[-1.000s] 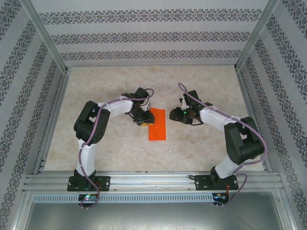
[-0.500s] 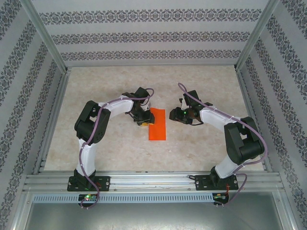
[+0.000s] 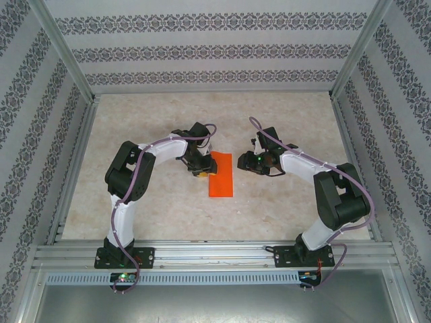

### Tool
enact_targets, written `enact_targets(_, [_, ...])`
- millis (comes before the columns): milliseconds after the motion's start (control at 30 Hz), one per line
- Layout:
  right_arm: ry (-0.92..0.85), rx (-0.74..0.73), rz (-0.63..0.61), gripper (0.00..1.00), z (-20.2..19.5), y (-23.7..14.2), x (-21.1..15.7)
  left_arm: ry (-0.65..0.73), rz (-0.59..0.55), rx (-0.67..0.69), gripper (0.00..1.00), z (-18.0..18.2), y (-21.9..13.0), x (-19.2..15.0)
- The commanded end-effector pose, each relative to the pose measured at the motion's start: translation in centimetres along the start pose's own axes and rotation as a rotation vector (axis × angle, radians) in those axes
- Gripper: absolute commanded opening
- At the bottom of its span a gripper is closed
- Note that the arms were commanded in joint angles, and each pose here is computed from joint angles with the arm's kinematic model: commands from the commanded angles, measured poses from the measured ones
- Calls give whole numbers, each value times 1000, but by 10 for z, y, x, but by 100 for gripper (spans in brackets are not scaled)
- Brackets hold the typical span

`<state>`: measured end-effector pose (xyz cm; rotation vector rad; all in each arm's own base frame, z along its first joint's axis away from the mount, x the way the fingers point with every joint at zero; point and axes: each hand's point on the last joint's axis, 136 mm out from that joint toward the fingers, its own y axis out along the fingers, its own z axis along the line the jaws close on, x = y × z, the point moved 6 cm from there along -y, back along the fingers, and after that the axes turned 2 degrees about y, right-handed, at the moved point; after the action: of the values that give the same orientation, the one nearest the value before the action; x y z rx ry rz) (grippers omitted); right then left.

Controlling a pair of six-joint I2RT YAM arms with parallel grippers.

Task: Fold a paper plane with a square sheet of paper (fold left side to right side)
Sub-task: First fold in half a square sheet of paper at the center of the table.

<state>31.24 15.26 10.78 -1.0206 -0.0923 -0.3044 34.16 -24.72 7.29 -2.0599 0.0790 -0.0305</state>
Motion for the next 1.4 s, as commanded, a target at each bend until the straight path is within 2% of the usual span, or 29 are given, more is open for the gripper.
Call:
enact_targets(0, [-17,12,20,46,5,2,-1,24,149,90,41,14,57,-32])
enact_targets(1367, [-25,8,27,46,7,2,-1,-20,130,108,41,21,57,-31])
